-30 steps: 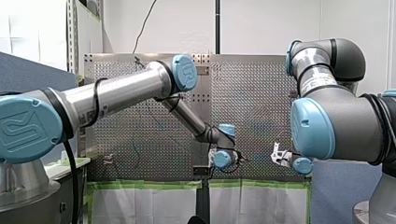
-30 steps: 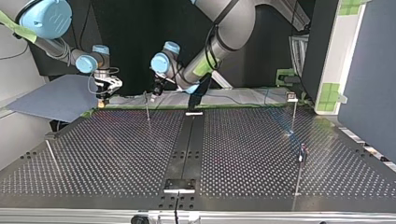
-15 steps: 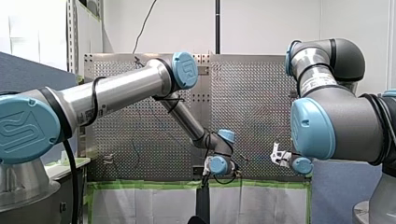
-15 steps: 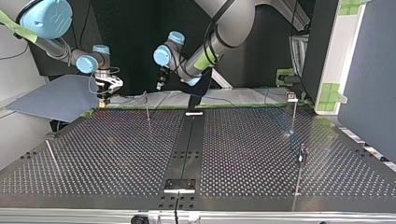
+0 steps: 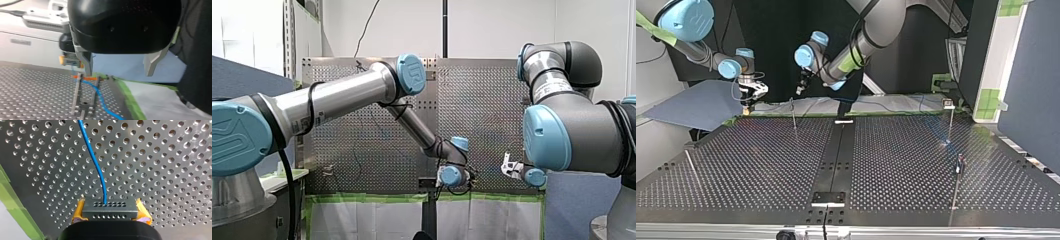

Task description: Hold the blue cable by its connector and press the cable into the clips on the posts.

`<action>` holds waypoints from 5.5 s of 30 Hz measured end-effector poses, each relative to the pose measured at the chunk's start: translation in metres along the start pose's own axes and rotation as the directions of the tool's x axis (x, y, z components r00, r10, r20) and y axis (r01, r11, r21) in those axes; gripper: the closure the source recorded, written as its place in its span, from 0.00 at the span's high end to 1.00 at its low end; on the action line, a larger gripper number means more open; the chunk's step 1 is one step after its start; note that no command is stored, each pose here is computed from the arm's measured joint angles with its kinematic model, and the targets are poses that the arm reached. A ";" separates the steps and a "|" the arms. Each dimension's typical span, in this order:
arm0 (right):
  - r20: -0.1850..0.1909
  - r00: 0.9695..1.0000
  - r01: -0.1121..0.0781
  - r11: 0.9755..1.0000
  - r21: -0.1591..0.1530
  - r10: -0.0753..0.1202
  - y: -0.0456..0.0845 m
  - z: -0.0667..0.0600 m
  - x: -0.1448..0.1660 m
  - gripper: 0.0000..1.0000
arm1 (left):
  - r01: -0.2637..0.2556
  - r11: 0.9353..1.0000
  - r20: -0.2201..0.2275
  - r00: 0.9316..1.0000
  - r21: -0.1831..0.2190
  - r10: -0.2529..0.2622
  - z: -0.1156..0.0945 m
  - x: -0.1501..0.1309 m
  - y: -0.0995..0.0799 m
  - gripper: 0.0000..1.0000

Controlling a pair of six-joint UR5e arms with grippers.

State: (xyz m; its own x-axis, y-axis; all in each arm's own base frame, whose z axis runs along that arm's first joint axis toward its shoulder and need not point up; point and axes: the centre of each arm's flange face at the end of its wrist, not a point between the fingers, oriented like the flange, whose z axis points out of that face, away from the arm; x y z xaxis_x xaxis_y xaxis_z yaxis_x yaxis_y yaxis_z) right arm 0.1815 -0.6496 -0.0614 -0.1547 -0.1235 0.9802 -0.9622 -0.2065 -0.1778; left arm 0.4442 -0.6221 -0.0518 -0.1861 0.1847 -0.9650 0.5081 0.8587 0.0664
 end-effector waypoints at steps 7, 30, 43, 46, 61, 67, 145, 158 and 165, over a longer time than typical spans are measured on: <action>-0.006 1.000 -0.005 1.000 0.002 0.005 -0.001 0.001 0.000 0.00 | 0.062 0.998 0.071 0.995 0.005 -0.062 0.008 -0.018 -0.010 1.00; -0.009 1.000 -0.012 1.000 0.006 0.012 -0.002 0.001 0.001 0.00 | 0.071 0.997 0.076 0.995 0.006 -0.072 0.003 -0.018 -0.021 1.00; -0.010 1.000 -0.015 1.000 0.008 0.015 -0.004 0.001 0.000 0.00 | 0.056 0.998 0.071 0.996 -0.023 -0.054 0.001 -0.013 -0.019 1.00; -0.011 1.000 -0.016 1.000 0.008 0.016 -0.004 0.001 0.001 0.00 | 0.054 0.998 0.069 0.996 -0.022 -0.053 -0.001 -0.011 -0.019 1.00; -0.009 1.000 -0.020 1.000 0.010 0.020 -0.004 0.001 0.000 0.00 | 0.014 0.999 -0.002 1.000 -0.032 -0.014 -0.016 -0.007 -0.024 1.00; -0.011 1.000 -0.023 1.000 0.011 0.023 -0.004 0.001 0.000 0.00 | 0.021 0.998 0.015 1.000 -0.059 -0.021 -0.030 -0.022 -0.024 1.00; 0.022 0.993 -0.116 0.991 0.060 0.115 -0.013 -0.002 -0.005 0.00 | 0.345 0.931 0.260 0.916 -0.119 -0.307 -0.237 -0.186 0.073 1.00; 0.040 0.996 -0.085 0.993 0.077 0.082 -0.018 -0.003 0.035 0.00 | 0.408 0.910 0.339 0.869 -0.080 -0.360 -0.266 -0.195 0.088 1.00; 0.018 0.997 -0.077 0.995 0.069 0.076 -0.020 -0.014 0.058 0.00 | 0.431 0.899 0.343 0.858 -0.079 -0.381 -0.274 -0.175 0.095 1.00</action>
State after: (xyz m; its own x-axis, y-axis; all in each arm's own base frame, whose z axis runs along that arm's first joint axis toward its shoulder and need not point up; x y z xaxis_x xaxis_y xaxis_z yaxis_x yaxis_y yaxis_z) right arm 0.1883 -0.6392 0.0001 -0.2229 -0.1558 0.9623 -0.9298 -0.2624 -0.2579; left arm 0.2947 -0.4422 0.1930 -0.0648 -0.3330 -0.9407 0.3101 0.8893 -0.3362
